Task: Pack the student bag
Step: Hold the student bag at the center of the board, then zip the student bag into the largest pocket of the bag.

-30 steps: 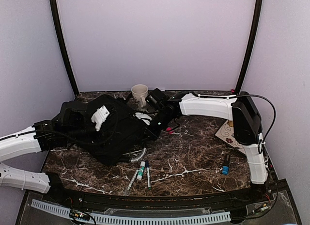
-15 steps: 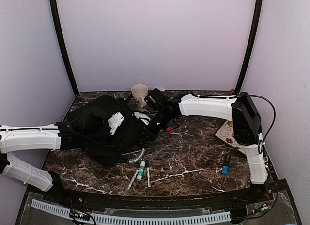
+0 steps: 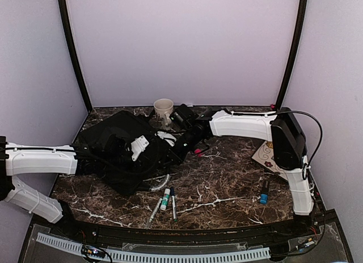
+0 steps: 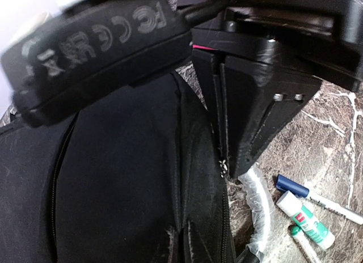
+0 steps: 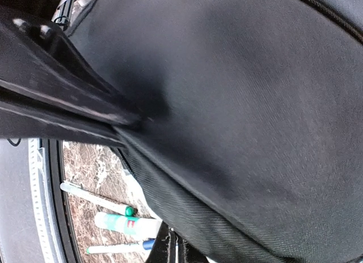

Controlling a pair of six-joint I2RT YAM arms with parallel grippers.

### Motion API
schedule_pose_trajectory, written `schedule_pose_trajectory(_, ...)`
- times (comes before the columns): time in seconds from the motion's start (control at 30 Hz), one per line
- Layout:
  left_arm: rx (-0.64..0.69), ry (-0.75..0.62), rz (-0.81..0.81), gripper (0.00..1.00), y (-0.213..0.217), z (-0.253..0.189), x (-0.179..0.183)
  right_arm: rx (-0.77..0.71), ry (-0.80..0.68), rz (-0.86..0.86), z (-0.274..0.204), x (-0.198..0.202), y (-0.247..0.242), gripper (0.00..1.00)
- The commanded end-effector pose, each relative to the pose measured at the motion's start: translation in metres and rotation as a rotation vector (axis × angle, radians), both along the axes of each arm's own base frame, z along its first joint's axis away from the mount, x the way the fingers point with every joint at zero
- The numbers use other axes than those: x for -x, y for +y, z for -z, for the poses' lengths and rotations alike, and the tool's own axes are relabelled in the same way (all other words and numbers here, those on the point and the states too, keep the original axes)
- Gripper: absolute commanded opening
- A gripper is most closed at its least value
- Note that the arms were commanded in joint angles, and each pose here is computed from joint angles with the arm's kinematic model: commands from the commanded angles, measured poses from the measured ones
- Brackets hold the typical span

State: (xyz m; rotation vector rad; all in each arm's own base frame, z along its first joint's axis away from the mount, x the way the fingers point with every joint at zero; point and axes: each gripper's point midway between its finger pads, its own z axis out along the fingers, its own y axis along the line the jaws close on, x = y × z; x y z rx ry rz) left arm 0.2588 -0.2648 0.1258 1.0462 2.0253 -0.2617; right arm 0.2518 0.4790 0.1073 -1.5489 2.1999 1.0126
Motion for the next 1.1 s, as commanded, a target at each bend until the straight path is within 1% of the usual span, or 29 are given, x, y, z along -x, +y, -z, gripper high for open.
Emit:
schedule_pose_trajectory(0.0, 0.027, -0.022, 0.082, 0.00, 0.000, -0.016, 0.015, -0.020, -0.015, 0.040, 0.008, -0.027, -0.010, 0.00)
schedule_pose_trajectory(0.13, -0.008, -0.012, 0.120, 0.00, 0.011, -0.017, 0.029, 0.011, -0.040, 0.099, 0.017, -0.059, -0.026, 0.00)
schedule_pose_trajectory(0.27, -0.014, 0.015, 0.166, 0.00, 0.014, -0.017, 0.042, 0.038, -0.060, 0.124, 0.027, -0.076, -0.034, 0.00)
schedule_pose_trajectory(0.4, -0.003, 0.043, 0.250, 0.00, 0.010, -0.014, 0.057, 0.051, -0.086, 0.140, 0.040, -0.093, -0.026, 0.00)
schedule_pose_trajectory(0.6, -0.046, 0.023, 0.278, 0.00, 0.018, -0.014, 0.062, 0.055, -0.137, 0.182, 0.051, -0.125, -0.008, 0.00)
schedule_pose_trajectory(0.73, -0.093, 0.010, 0.284, 0.00, 0.028, -0.012, 0.066, 0.065, -0.165, 0.216, 0.057, -0.137, -0.005, 0.00)
schedule_pose_trajectory(0.8, -0.132, -0.007, 0.265, 0.00, 0.036, -0.010, 0.063, 0.072, -0.168, 0.227, 0.058, -0.140, -0.008, 0.00)
schedule_pose_trajectory(0.9, -0.204, -0.059, 0.157, 0.00, 0.054, -0.008, 0.047, 0.050, -0.148, 0.219, 0.050, -0.134, -0.012, 0.00)
schedule_pose_trajectory(1.07, -0.304, -0.147, 0.060, 0.00, 0.072, 0.001, 0.027, -0.016, -0.158, 0.200, 0.021, -0.116, -0.019, 0.00)
